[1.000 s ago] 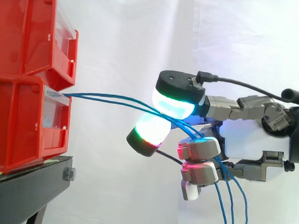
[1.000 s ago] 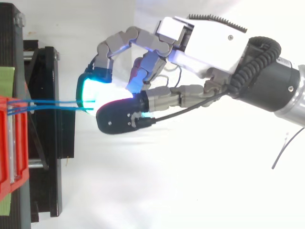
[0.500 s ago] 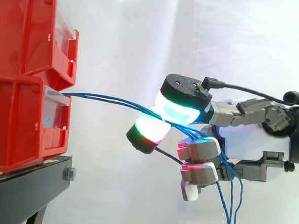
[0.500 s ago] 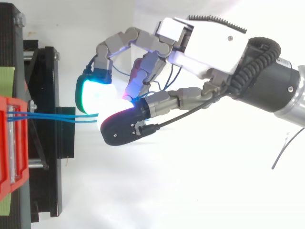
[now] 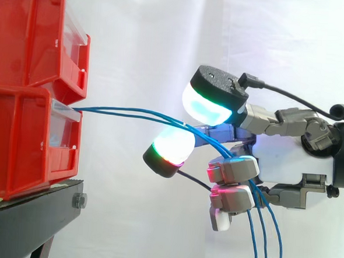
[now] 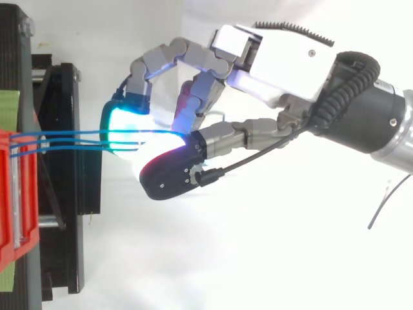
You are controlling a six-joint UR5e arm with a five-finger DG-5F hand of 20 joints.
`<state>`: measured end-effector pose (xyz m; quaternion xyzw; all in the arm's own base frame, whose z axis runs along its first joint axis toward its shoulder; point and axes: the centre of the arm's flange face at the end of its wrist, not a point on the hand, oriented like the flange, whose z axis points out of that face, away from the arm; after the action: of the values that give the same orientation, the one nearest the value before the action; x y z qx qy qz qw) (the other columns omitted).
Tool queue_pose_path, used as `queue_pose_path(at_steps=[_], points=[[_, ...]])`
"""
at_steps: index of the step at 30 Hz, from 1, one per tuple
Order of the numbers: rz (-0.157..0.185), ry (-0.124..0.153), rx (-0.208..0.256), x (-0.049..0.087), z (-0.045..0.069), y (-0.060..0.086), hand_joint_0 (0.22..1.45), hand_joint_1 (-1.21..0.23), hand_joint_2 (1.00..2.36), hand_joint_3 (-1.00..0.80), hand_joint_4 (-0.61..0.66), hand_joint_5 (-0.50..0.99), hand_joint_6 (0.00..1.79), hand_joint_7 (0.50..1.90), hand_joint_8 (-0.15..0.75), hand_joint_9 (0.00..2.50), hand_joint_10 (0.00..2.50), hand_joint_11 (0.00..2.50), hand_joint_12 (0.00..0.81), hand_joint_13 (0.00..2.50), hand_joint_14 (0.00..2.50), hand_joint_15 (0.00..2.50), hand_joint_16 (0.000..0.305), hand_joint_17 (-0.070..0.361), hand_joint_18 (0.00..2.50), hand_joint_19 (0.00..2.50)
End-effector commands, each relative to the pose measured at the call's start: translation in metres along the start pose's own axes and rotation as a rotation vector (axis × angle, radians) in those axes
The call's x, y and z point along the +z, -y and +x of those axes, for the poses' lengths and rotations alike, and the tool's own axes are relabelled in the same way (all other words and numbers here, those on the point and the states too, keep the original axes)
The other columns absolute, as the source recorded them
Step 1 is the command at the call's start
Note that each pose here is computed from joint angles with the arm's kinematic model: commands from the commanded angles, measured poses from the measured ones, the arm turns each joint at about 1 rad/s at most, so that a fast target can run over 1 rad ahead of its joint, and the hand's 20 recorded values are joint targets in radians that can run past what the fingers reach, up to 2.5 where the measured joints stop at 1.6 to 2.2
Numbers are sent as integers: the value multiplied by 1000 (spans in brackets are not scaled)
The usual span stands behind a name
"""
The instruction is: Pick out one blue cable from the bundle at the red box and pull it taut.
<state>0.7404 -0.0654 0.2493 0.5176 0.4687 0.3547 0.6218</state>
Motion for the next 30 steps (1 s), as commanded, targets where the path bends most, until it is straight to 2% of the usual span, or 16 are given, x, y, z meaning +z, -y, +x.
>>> queue_pose_path(at_steps=[1,4,6,10,15,20,22,30], points=[[-1,-2,1,-1,2,-1,440,-648,1000,-500,80,-151,884,856,289,1458,24,1472,349,1374,25,1197,59,132,897,890],[0,0,0,-1,3,0,450,-668,1000,-500,80,-152,879,863,272,1449,25,1478,337,1368,26,1201,58,130,887,895],[1,4,0,-1,4,-1,494,-687,1000,-500,69,-154,876,887,259,1440,26,1467,316,1348,26,1212,53,120,853,918],[2,7,0,-1,3,0,604,-626,1000,-500,35,-151,869,946,231,1440,28,1492,279,1332,30,1232,47,106,805,952],[1,4,0,-1,5,-1,610,-614,1001,-485,36,-151,872,942,239,1445,28,1499,286,1338,29,1237,47,106,809,953],[1,4,0,-1,4,-1,573,-538,1000,-500,39,-151,870,943,238,1446,27,1505,290,1341,29,1233,49,110,816,947],[0,3,1,-1,3,-1,597,-516,1000,-500,38,-149,869,949,235,1453,27,1482,283,1338,31,1228,48,108,810,953],[2,6,0,-1,2,0,608,-679,1021,-200,13,-151,889,1014,246,1429,28,1495,291,1328,30,1223,48,109,812,956]])
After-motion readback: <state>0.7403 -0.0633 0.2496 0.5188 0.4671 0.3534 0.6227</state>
